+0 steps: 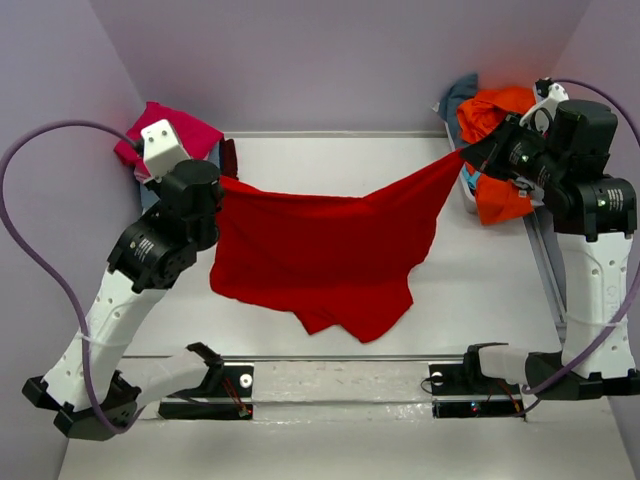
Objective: Fold and stack the t-shirts
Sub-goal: Fold the tshirt
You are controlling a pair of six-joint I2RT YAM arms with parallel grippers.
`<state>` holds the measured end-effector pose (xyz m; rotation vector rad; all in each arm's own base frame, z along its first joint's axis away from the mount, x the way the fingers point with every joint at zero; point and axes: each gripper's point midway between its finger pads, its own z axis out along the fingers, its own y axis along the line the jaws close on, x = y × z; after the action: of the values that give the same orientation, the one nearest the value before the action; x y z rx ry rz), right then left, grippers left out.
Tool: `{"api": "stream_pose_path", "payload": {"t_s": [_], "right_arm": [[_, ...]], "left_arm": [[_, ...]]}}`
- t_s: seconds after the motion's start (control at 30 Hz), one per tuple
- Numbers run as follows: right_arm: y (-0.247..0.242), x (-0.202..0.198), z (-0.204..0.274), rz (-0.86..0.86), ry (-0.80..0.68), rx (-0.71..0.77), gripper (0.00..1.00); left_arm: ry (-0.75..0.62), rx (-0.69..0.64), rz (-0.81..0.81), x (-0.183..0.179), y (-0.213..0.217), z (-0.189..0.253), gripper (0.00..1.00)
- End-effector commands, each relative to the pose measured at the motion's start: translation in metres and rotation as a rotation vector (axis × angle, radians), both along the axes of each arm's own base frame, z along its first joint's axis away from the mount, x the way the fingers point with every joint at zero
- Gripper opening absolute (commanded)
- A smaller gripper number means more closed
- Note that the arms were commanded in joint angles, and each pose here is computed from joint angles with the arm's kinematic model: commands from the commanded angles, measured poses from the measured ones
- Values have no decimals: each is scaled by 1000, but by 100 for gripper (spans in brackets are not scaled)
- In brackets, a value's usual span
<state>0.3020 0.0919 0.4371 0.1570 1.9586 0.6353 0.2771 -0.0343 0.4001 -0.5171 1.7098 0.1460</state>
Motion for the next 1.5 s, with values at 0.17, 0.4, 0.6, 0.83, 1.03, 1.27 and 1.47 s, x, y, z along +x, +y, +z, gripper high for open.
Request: {"api": "stream_pose_path", "payload": {"t_s": [0.17,0.4,0.6,0.83,1.03,1.27,1.47], "right_arm": [[-3,32,-4,-29,-25,-21,7],[-2,75,-42,-51,66,-28,7],[1,130,-92,-62,186,-33,7],[3,184,-136,-88,289,-41,7],[-8,214,-166,-125,379,-9,7],[-15,237,-188,-135,425,3,7],[-4,249,-186,-89,395,43,7]], "left_arm": [[-1,59,43,43,-23,-5,6],[190,87,28,114,-44,-62,6],[379,99,15,173,-42,-136,6],[477,86,53,222,-27,-176,6],[519,61,48,257,-26,-192,6],[556,-1,63,273,-2,-209,5],[591,-21,69,275,10,-224,6]]}}
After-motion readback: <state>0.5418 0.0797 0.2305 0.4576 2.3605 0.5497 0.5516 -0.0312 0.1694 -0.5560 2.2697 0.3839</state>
